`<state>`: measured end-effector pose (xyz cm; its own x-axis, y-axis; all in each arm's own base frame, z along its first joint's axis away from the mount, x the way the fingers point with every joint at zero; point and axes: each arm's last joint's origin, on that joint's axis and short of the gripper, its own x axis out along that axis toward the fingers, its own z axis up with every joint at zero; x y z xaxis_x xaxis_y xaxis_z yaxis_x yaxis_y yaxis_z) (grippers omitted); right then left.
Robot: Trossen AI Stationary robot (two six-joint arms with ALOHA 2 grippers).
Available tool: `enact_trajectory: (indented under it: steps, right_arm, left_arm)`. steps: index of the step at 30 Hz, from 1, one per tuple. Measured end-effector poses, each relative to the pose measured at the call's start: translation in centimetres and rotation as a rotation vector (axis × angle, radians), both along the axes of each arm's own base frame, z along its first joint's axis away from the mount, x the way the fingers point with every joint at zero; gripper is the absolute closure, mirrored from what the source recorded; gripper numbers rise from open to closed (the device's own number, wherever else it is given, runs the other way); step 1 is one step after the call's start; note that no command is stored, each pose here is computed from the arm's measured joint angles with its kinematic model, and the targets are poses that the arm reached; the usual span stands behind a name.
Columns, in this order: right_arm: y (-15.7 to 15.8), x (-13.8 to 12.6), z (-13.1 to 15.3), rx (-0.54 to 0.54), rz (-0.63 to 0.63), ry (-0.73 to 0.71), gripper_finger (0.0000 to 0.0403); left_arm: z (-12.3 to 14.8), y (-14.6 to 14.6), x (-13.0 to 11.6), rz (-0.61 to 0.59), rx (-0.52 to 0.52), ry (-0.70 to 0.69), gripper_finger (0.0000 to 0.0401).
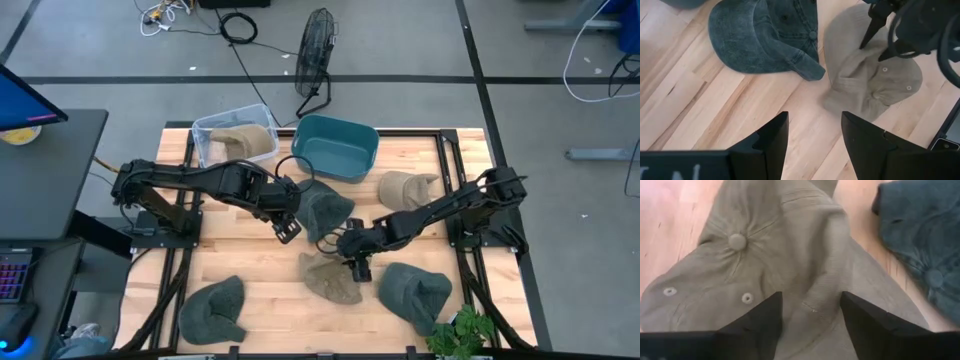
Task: Pick & Place hat
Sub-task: Put the bottom brown cap into the transparent bin
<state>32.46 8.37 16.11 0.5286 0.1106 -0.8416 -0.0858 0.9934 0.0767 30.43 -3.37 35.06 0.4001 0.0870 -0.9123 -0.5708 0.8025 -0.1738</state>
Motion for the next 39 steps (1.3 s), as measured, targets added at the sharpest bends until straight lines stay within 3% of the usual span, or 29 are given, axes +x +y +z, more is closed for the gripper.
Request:
enact_trajectory:
  steps: [2,6,8,12,20,26,33,39]
  right_arm:
    - [-0.2,-0.1,0.2,0.016,-0.034,0.005,0.0247]
    - [-0.5,-0.2,0.8,0.065,-0.096,0.019,0.0360]
    - [-0.8,-0.2,1.5,0.074,-0.115,0.029,0.0388]
    - [-1.7,0.2,4.1,0.085,-0.168,0.032,0.0382]
    - [-4.2,2.4,11.6,0.049,-0.183,-0.127,0.0395]
    - [-5.8,3.2,15.3,0.060,-0.217,-0.232,0.0399]
    - [-6.8,3.8,18.4,0.068,-0.245,-0.338,0.0401]
    - [-6.7,3.8,19.3,0.117,-0.216,-0.349,0.0402]
  left_arm:
    - [0.0,0.0,0.0,-0.003,-0.007,0.001,0.0213]
    - [0.0,-0.1,0.0,-0.008,-0.009,0.001,0.0213]
    - [0.0,-0.2,0.0,-0.010,-0.009,0.001,0.0213]
    - [0.0,-0.6,0.0,-0.033,-0.005,-0.004,0.0213]
    - [0.7,-1.4,1.3,-0.186,0.044,-0.154,0.0213]
    - [1.2,-1.5,1.8,-0.253,0.102,-0.222,0.0213]
    - [1.2,-1.2,1.8,-0.241,0.190,-0.219,0.0213]
    - [1.3,-0.9,1.8,-0.189,0.297,-0.213,0.0213]
